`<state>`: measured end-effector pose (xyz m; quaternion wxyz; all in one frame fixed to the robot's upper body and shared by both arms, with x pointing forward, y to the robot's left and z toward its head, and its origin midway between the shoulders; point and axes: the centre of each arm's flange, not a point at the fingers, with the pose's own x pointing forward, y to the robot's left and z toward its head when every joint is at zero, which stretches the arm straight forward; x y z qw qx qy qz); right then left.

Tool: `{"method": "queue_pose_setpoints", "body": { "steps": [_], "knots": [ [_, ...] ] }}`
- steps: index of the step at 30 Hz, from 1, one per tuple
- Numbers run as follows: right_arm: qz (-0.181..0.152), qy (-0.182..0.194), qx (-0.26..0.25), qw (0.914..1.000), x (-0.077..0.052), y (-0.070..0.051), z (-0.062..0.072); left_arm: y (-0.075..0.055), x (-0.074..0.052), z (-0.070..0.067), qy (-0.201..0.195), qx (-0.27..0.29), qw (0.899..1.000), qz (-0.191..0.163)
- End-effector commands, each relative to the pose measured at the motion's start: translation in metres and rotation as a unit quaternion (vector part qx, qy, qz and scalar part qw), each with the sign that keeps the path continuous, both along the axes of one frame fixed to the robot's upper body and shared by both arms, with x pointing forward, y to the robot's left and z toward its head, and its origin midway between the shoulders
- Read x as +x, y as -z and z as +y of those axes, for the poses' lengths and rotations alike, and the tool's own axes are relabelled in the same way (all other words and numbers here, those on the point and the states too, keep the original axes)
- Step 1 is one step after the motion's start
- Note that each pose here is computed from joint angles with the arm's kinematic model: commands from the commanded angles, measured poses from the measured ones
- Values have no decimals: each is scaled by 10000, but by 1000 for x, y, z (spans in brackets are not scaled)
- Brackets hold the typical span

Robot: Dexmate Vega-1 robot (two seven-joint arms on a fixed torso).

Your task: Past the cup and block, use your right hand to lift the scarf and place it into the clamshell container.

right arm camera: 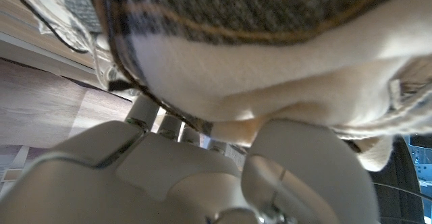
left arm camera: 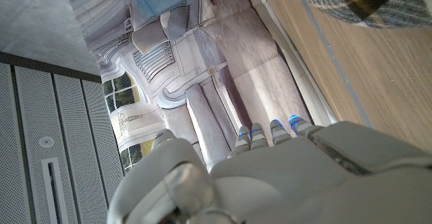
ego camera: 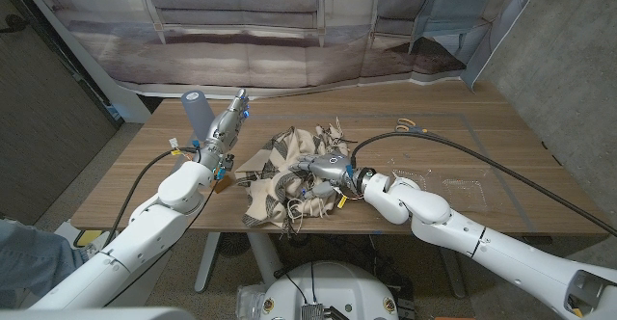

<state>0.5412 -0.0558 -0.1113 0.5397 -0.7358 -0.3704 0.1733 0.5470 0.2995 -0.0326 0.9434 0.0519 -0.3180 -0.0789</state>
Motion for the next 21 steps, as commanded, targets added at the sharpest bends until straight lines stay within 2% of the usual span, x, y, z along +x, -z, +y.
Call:
{"method": "queue_pose_setpoints", "body": {
  "steps": [1, 21],
  "knots": [
    [-40, -134, 194, 9997, 0, 2, 1, 0, 1, 0, 21, 56, 10000, 28],
    [-164, -243, 404, 9988, 0, 0, 1, -5, 3, 2, 27, 72, 10000, 12]
  ]
}}
